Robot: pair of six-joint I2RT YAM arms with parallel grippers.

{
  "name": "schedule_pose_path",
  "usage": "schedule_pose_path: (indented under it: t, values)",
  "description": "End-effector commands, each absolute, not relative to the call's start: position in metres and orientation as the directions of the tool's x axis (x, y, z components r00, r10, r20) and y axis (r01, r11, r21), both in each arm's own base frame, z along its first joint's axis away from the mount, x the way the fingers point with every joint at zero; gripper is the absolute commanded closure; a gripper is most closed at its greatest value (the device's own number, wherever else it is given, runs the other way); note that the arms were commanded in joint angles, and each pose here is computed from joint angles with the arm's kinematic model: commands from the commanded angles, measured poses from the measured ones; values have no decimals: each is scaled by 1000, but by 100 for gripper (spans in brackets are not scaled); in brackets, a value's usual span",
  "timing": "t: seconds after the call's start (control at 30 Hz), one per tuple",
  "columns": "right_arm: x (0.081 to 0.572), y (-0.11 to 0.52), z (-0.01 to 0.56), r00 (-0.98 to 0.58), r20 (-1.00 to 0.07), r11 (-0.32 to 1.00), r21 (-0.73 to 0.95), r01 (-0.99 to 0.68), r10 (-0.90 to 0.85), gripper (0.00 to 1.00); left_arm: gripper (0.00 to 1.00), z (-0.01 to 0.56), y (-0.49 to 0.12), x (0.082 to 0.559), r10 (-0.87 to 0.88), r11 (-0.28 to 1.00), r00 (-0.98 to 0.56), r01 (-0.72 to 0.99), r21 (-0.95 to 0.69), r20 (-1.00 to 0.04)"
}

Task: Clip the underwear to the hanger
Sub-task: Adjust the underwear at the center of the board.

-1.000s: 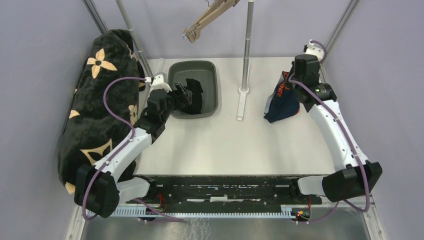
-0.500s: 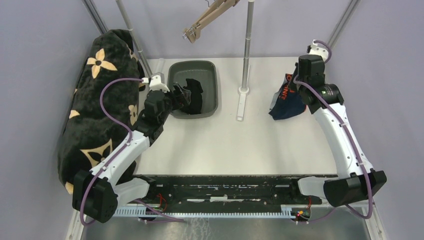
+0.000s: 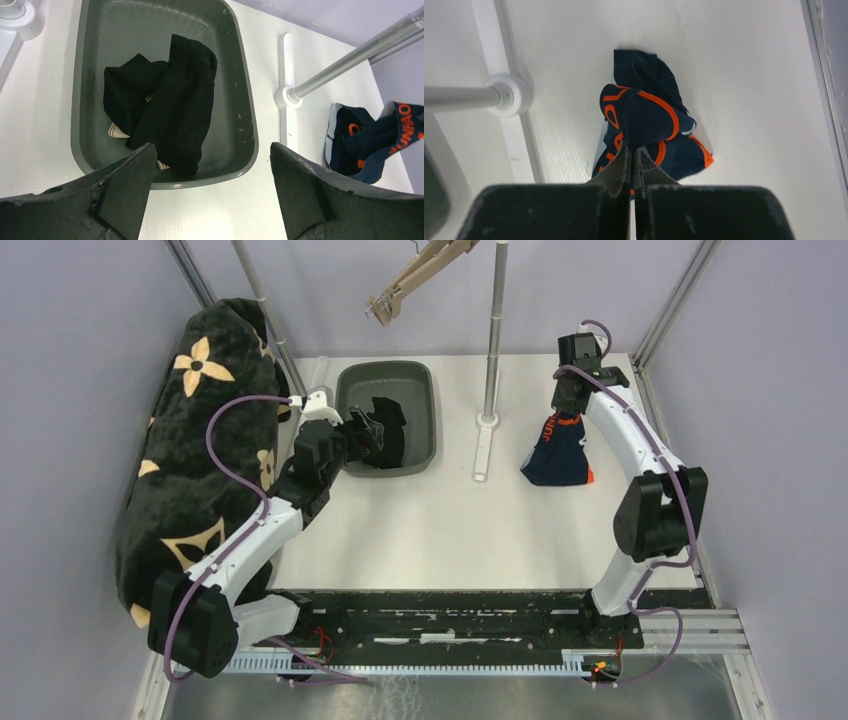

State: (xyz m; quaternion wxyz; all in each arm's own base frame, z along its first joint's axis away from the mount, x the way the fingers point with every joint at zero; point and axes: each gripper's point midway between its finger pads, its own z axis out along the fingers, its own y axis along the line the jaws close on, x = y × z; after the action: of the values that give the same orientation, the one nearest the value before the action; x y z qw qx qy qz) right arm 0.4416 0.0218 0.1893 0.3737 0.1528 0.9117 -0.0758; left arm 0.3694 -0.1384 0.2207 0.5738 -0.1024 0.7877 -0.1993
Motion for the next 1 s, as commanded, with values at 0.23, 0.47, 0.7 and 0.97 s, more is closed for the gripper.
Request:
schedule_pose_path:
  t: [0.23,0.47,0.7,0.97]
  values:
    - [490,30,194,-660,-711,953,48,300,244,99,10,224,-140,376,-403,896,-302,63,-440,-864]
    - [455,33,179,-684,-682,955,74,288,259,99,10,221,-140,378,-399,898,-308,59,-436,-864]
    - [423,33,172,-695,-671,959,86,271,257,98,10,220,-141,377,-402,896,-311,62,-440,-861]
    - [421,46,170,-694,-674,965,127,228,253,99,10,223,-141,374,-408,893,-305,65,-446,-861]
